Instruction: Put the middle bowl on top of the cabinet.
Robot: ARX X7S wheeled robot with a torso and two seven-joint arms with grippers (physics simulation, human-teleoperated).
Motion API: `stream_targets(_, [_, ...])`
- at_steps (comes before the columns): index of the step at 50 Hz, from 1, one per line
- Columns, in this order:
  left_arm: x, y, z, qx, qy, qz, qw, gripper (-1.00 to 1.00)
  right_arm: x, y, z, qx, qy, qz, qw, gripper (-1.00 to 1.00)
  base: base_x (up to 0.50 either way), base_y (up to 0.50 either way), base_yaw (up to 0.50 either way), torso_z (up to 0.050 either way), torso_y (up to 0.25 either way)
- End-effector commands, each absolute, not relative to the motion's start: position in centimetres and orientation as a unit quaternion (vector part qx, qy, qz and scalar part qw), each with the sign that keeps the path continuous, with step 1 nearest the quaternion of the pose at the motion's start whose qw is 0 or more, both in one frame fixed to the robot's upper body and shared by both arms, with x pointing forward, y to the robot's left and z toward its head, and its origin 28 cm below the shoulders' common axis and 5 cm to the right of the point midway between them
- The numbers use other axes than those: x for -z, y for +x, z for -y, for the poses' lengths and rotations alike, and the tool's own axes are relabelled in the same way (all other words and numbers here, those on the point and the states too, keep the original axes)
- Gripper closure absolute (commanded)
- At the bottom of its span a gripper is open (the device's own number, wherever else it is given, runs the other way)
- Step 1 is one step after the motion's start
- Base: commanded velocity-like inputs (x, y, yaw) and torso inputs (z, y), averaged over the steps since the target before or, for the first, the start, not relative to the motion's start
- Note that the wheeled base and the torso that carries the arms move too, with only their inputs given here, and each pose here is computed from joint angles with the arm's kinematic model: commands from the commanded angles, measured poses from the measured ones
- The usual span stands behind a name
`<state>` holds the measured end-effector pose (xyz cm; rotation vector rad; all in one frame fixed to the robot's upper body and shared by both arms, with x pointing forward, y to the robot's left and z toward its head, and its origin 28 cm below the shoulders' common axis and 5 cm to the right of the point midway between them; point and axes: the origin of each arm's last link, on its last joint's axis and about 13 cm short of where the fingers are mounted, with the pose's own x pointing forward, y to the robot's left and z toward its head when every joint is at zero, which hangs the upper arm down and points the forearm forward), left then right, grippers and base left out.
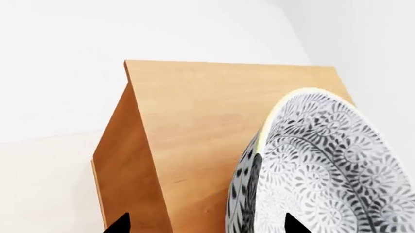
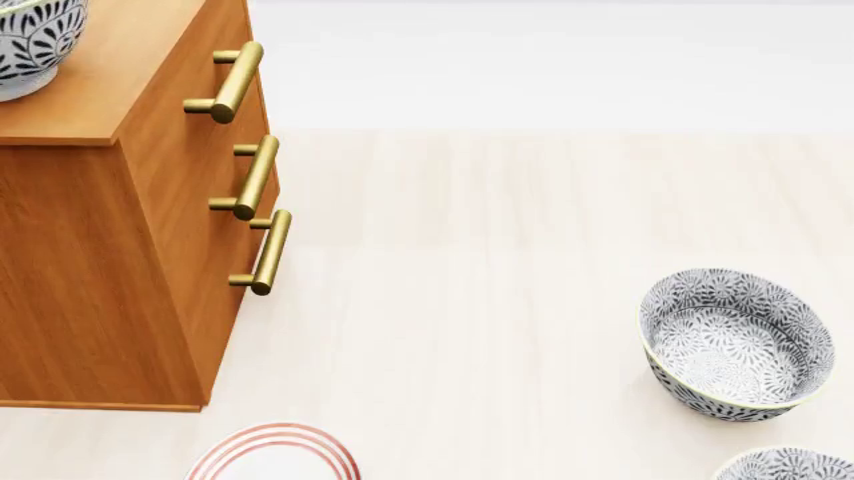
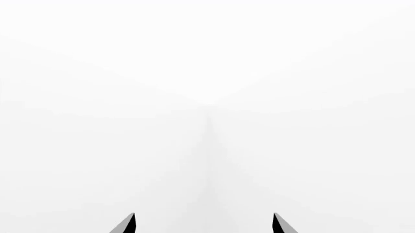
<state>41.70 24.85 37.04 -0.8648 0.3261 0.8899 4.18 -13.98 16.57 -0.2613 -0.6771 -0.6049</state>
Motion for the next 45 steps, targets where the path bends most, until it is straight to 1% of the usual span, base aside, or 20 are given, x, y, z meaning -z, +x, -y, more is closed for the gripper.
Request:
stream_targets(1, [-37.3, 41.4, -24.9, -0.414, -0.398, -0.142, 0.806, -1.0, -16.6, 4.2, 14.0, 0.291, -0.126, 0.328, 0.89, -1.0, 0.0, 0.0, 0.0, 0.0, 0.0])
stream_targets(12, [-39.9, 38.8, -24.4, -0.401, -0.375, -0.057, 0.834, -1.0, -16.6, 4.2, 14.0, 0.289, -0.127, 0.329, 0.89, -1.0, 0.0, 0.0, 0.0, 0.0, 0.0])
stream_targets(24, [-41.1, 36.3, -24.3, -0.407, -0.347, 0.009, 0.845, -1.0, -16.6, 4.2, 13.9, 0.288, -0.128, 0.33, 0.89, -1.0, 0.0, 0.0, 0.0, 0.0, 0.0])
stream_targets(31, [-41.1, 34.7, -24.2, -0.404, -0.33, 0.04, 0.852, -1.0, -16.6, 4.2, 14.0, 0.288, -0.128, 0.33, 0.89, -1.0, 0.0, 0.0, 0.0, 0.0, 0.0])
stream_targets(33, [-41.1, 34.0, -24.1, -0.402, -0.319, 0.063, 0.856, -1.0, -16.6, 4.2, 14.0, 0.288, -0.128, 0.33, 0.89, -1.0, 0.0, 0.0, 0.0, 0.0, 0.0])
stream_targets(43, [-39.9, 31.8, -23.6, -0.365, -0.27, 0.114, 0.884, -1.0, -16.7, 4.1, 14.1, 0.288, -0.129, 0.332, 0.889, -1.0, 0.0, 0.0, 0.0, 0.0, 0.0])
stream_targets(44, [-39.8, 31.6, -23.6, -0.368, -0.271, 0.118, 0.882, -1.0, -16.7, 4.1, 14.1, 0.288, -0.129, 0.332, 0.889, -1.0, 0.0, 0.0, 0.0, 0.0, 0.0])
stream_targets(45, [-39.6, 31.2, -23.5, -0.359, -0.264, 0.134, 0.885, -1.0, -16.7, 4.1, 14.1, 0.288, -0.129, 0.331, 0.889, -1.0, 0.0, 0.0, 0.0, 0.0, 0.0])
